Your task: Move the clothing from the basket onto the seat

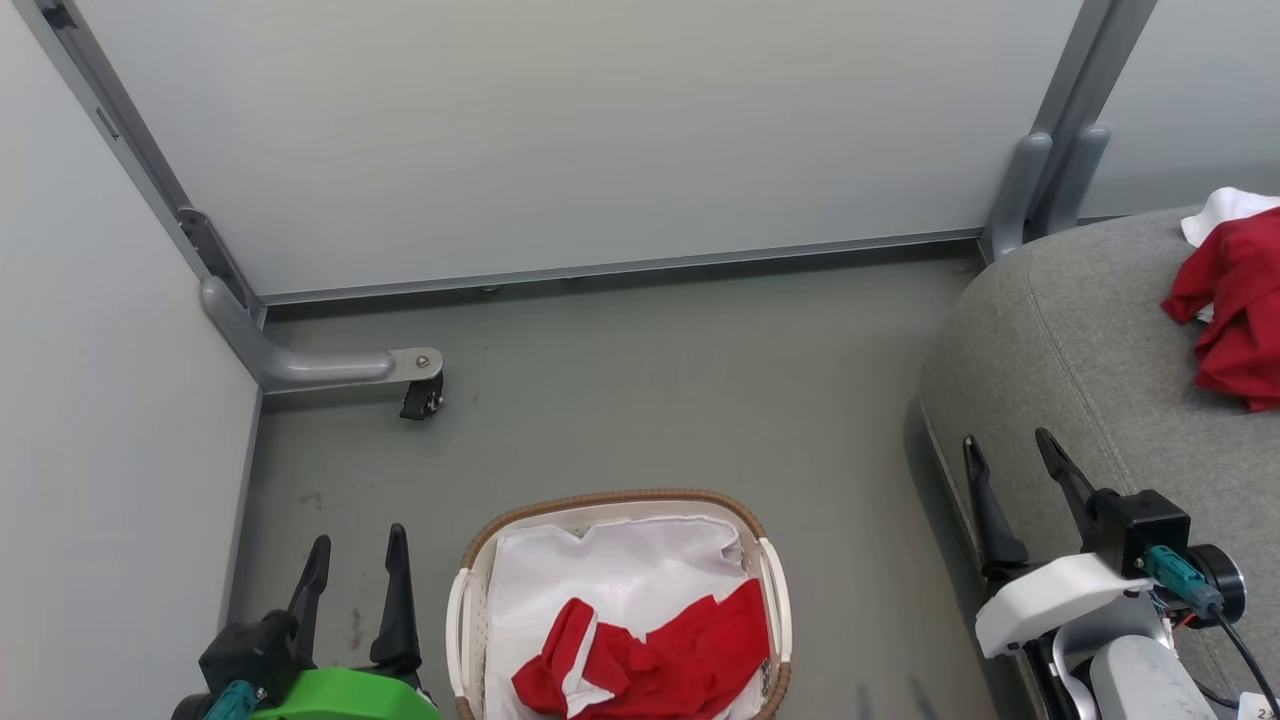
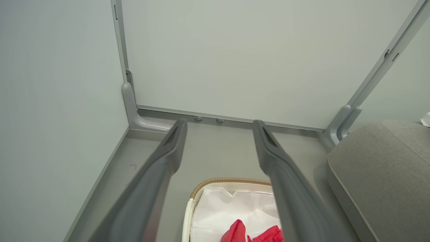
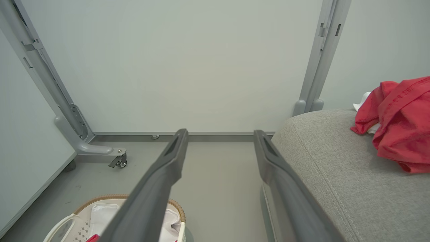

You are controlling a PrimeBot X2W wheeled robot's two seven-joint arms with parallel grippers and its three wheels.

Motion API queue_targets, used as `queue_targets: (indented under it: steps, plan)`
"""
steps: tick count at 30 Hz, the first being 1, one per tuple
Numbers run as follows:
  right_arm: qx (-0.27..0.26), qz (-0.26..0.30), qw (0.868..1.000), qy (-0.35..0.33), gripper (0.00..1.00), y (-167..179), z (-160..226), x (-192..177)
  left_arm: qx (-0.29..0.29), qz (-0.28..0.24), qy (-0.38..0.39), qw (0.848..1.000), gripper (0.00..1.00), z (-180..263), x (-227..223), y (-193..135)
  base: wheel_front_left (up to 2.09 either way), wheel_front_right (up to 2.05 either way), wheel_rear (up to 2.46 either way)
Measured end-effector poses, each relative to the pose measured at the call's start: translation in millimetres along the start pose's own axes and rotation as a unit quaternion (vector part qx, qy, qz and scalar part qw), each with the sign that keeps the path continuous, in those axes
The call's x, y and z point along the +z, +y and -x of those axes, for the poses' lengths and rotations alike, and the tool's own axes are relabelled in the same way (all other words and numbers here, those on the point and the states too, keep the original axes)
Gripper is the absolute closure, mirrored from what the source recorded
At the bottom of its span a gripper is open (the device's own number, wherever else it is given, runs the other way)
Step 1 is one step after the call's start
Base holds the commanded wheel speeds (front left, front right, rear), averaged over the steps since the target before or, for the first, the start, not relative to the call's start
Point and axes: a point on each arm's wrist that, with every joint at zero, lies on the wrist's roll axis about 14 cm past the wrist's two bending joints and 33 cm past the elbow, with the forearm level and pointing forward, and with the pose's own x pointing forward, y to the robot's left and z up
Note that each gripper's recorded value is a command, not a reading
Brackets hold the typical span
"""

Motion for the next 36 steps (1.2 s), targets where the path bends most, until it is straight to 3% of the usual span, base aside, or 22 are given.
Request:
queue_targets:
  steps: [12, 24, 31, 36]
  plan:
    - [0.000, 0.000, 1.000, 0.008, 0.00, -0.7, -4.2, -6.0, -0.006, -0.002, 0.009, 1.000, 0.00, -6.0, -5.5, -2.7, 0.00, 0.00, 0.00]
    - [0.002, 0.002, 1.000, 0.015, 0.00, -2.5, -27.7, -15.9, -0.073, -0.036, 0.066, 0.994, 0.00, -50.4, -39.6, -35.1, 0.00, 0.00, 0.00]
    - [0.004, 0.004, 1.000, 0.027, 0.00, -5.3, -47.3, -30.4, -0.109, -0.064, 0.167, 0.978, 0.00, -66.3, -103.9, -46.0, 0.00, 0.00, 0.00]
    - [-0.003, 0.002, 0.999, 0.043, 0.00, -12.8, -58.1, -46.9, -0.134, -0.083, 0.262, 0.952, 0.00, -62.0, -161.7, -48.9, 0.00, 0.00, 0.00]
